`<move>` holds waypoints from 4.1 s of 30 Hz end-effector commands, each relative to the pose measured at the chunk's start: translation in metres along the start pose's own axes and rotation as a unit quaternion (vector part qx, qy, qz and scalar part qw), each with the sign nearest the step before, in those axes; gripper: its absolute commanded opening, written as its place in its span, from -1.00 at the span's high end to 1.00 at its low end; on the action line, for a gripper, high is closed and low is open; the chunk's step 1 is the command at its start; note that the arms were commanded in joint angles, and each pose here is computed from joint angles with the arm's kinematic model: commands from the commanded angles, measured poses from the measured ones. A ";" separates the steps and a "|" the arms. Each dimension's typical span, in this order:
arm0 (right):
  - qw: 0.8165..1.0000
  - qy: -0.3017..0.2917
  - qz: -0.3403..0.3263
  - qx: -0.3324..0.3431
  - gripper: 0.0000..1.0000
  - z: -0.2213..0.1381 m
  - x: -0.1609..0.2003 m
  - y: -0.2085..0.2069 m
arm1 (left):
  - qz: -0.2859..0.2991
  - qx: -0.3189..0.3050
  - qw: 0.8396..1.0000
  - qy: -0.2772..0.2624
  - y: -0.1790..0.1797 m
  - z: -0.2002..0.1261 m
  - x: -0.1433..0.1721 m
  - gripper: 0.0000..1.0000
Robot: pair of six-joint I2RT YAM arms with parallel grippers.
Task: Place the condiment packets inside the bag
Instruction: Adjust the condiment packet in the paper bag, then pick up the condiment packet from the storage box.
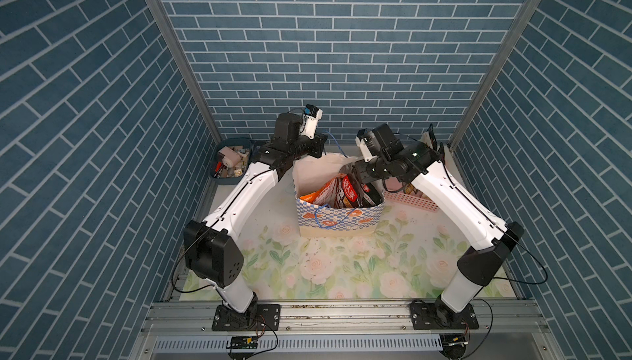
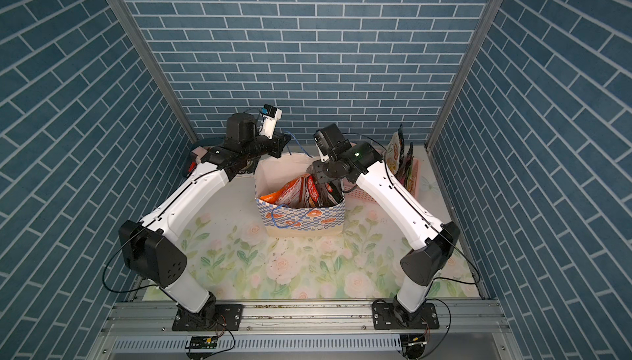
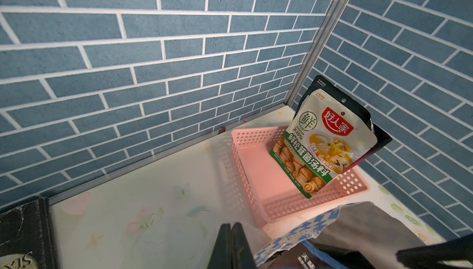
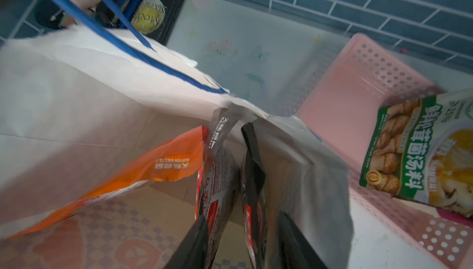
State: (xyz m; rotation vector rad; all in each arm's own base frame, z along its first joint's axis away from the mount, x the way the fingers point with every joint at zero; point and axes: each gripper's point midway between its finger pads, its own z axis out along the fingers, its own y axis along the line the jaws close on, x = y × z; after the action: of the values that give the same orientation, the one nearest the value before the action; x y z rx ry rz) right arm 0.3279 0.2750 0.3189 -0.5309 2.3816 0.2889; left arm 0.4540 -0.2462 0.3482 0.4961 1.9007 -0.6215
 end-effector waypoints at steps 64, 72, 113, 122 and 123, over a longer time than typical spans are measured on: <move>0.948 0.050 0.179 0.259 -0.42 0.059 0.028 -0.336 | 0.020 0.037 0.998 -0.044 -0.016 -0.014 -0.019 1.00; 0.956 0.031 0.222 0.192 -0.38 0.077 0.046 -0.325 | 0.019 0.038 0.998 -0.044 -0.016 -0.014 -0.020 1.00; 0.940 0.081 0.306 0.131 0.15 0.197 0.150 -0.322 | 0.015 0.033 0.999 -0.033 -0.011 -0.006 -0.013 1.00; 0.930 0.099 0.282 0.213 0.00 0.150 0.144 -0.327 | 0.013 0.033 0.999 -0.027 -0.010 -0.001 -0.008 1.00; 0.930 0.105 0.280 0.215 -0.02 0.149 0.145 -0.327 | 0.013 0.034 0.999 -0.027 -0.010 -0.001 -0.008 1.00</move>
State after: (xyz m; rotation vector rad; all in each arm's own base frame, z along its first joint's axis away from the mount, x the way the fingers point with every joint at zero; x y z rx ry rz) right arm 0.4760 0.0116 0.0787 0.2847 2.6210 0.0796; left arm 0.4449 -0.2537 0.3473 0.5397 1.8763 -0.6831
